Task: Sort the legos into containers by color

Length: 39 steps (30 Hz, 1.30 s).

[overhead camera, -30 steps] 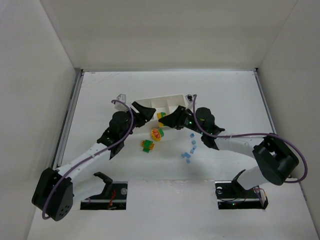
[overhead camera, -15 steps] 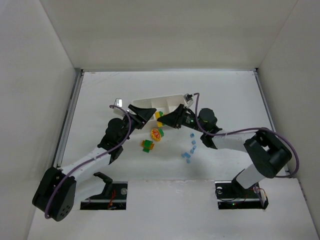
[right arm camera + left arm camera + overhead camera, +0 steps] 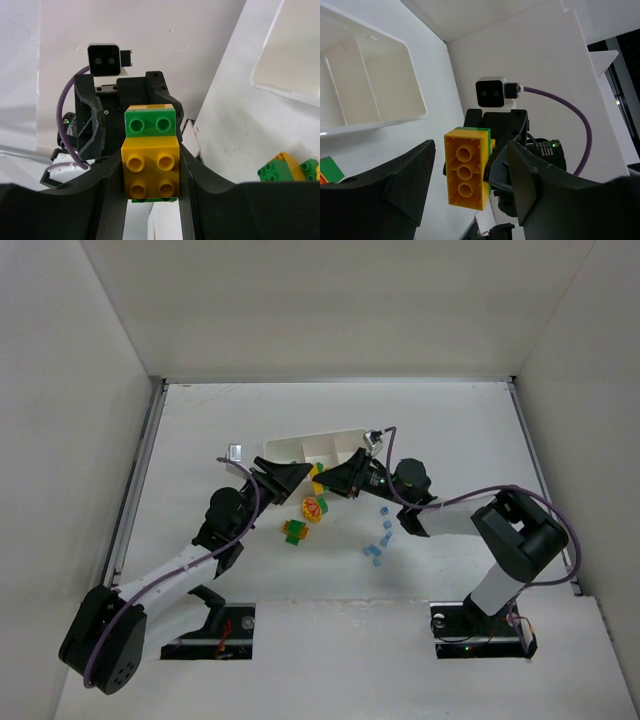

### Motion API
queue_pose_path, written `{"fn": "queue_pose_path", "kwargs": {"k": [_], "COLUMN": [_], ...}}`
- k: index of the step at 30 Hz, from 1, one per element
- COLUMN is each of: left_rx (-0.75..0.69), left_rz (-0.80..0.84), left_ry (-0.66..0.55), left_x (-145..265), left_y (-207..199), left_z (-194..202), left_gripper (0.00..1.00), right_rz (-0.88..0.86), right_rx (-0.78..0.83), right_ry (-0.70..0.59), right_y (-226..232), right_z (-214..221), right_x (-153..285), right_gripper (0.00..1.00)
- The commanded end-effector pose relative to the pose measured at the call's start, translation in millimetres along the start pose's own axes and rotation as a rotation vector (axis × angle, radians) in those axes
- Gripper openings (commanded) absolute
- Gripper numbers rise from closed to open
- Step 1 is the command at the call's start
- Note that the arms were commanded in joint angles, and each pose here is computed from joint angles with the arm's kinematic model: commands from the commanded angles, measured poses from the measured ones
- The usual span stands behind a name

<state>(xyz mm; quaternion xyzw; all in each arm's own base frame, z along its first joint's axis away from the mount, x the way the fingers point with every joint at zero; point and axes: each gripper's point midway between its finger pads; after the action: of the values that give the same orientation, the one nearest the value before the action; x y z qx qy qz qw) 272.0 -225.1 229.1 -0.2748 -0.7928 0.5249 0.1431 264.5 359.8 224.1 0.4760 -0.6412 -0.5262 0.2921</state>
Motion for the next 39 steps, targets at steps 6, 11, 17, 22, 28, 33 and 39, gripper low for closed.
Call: {"fn": "queue_pose_path", "kwargs": {"k": [6, 11, 17, 22, 28, 33, 39], "left_rx": [-0.014, -0.021, -0.027, -0.026, -0.028, -0.042, -0.052], "left_rz": [0.100, 0.106, 0.102, 0.100, 0.112, 0.116, 0.122], "left_ry": [0.005, 0.004, 0.002, -0.007, -0.036, -0.076, -0.081], "left_x": [2, -2, -8, -13, -14, -10, -9], "left_y": [-23, -26, -24, -21, -24, -26, -29], "left_z": [2, 1, 2, 1, -3, -11, -13], "left_gripper": [0.57, 0.56, 0.51, 0.50, 0.44, 0.29, 0.20], "right_rz": [-0.137, -0.137, -0.146, -0.161, -0.156, -0.147, -0.141], "right_rx": [0.025, 0.017, 0.002, -0.013, -0.031, -0.038, -0.031], "right_ry": [-0.011, 0.003, 0.009, 0.030, 0.026, 0.025, 0.009], "right_y": [31, 28, 27, 28, 23, 19, 17], "right_z": [-8, -6, -3, 3, 3, 6, 4], "right_x": [-6, -10, -11, -11, -9, -7, -3], "right_gripper": [0.25, 0.25, 0.25, 0.25, 0.26, 0.32, 0.50]}}
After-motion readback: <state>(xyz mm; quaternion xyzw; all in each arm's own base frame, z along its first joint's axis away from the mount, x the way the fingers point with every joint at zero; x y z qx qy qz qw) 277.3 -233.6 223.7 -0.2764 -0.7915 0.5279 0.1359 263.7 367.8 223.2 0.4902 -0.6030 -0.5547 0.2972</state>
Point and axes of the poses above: each gripper's point midway between its finger pads, its own x axis back along the fingers, its own y axis along the line the jaws close on, z = x × y, and after that the axes turned 2 degrees about -x, right-handed
